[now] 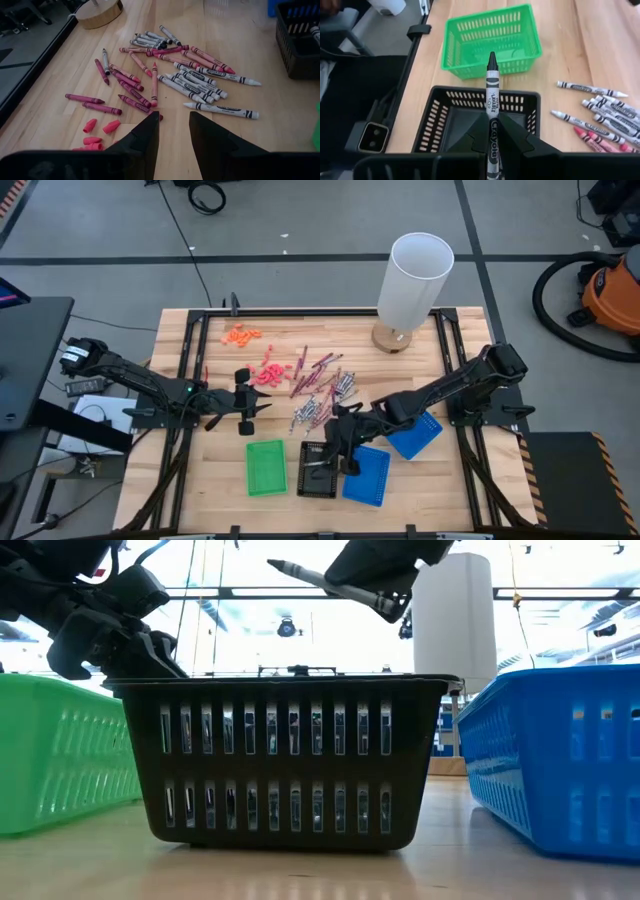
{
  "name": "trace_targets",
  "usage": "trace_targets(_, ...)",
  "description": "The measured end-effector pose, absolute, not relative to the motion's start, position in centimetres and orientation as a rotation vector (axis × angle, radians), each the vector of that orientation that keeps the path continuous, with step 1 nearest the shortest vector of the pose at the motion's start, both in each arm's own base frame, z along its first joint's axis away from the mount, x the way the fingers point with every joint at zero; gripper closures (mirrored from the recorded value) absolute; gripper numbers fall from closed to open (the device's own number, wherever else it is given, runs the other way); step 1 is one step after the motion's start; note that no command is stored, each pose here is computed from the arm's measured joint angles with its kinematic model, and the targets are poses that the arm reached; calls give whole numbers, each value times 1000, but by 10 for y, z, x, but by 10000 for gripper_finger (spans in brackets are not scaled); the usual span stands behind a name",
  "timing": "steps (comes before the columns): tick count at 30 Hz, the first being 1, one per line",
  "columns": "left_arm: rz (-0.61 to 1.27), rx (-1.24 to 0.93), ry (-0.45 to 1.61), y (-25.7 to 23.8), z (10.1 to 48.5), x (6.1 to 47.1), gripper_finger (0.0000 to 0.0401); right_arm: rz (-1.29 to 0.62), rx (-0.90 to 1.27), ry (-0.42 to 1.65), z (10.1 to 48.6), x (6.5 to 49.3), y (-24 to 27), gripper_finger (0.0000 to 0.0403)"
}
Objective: Sort crayons
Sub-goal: Put the black crayon into the black basket
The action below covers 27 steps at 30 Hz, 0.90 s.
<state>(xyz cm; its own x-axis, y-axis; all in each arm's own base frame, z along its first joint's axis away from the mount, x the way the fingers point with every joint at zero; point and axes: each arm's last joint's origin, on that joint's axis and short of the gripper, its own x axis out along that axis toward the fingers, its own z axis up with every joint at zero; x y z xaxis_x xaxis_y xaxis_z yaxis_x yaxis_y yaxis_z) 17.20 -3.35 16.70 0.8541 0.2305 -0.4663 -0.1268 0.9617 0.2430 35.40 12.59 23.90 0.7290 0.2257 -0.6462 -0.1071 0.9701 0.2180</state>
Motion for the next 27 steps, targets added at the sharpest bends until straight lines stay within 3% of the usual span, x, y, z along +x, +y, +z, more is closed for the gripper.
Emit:
trace_targets(14,190,202,511,-34,168,172,284,180,136,709,211,367,145,372)
trace_targets(27,191,198,510,-34,168,172,284,159,96,732,209,365,145,372)
